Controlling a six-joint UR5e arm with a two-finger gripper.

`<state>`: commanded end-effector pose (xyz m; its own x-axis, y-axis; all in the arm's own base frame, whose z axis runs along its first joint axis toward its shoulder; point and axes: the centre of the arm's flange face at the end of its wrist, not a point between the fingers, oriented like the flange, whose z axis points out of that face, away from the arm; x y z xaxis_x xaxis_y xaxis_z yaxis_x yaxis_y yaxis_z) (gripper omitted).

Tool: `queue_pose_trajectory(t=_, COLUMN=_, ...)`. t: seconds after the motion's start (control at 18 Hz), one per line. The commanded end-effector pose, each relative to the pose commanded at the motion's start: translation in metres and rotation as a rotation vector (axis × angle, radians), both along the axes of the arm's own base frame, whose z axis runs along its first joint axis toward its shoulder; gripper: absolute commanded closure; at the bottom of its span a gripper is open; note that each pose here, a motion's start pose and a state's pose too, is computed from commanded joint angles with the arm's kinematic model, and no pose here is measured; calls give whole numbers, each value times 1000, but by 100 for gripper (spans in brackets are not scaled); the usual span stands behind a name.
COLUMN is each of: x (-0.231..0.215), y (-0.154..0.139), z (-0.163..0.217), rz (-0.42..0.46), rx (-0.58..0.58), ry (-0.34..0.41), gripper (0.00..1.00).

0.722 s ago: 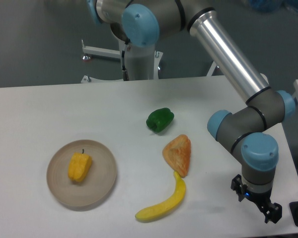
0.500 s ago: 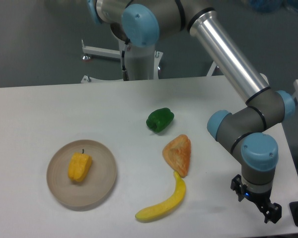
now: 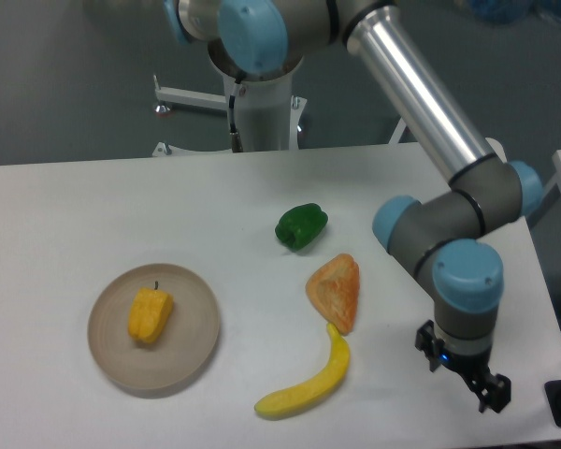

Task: Pick up the yellow pepper from the plate
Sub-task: 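Move the open gripper over the yellow pepper on the plate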

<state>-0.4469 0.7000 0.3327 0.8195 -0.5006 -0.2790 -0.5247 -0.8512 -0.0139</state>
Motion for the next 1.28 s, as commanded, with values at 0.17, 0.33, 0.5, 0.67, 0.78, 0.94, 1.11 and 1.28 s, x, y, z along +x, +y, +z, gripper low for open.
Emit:
queue_pose_trajectory(t=0.17, x=43, y=-4, z=24, rz=81, rx=4, ry=-39, gripper=0)
queue_pose_trajectory(t=0.33, x=101, y=-3, z=29, rz=236, rx=31, ry=-130, gripper=0)
queue_pose_trajectory(t=0.5, x=156, y=6, z=21, rz=347, rx=59, ry=-246, gripper=0)
queue_pose_trajectory(t=0.67, x=204, y=11, z=24, rz=449, rx=69, ry=-312, gripper=0)
queue_pose_trajectory(t=0.78, x=237, y=8, z=23, rz=483, rx=60, ry=-343, gripper=0)
queue_pose_trajectory(t=0.94, x=289, y=-1, z=18, rz=536, rx=38, ry=-399, gripper=0)
queue_pose_trajectory(t=1.11, x=331, y=-13, z=2, rz=505, rx=2, ry=-402, gripper=0)
queue_pose_trajectory(t=1.28, x=360, y=-14, z=-16, rz=490, rx=-7, ry=-397, gripper=0)
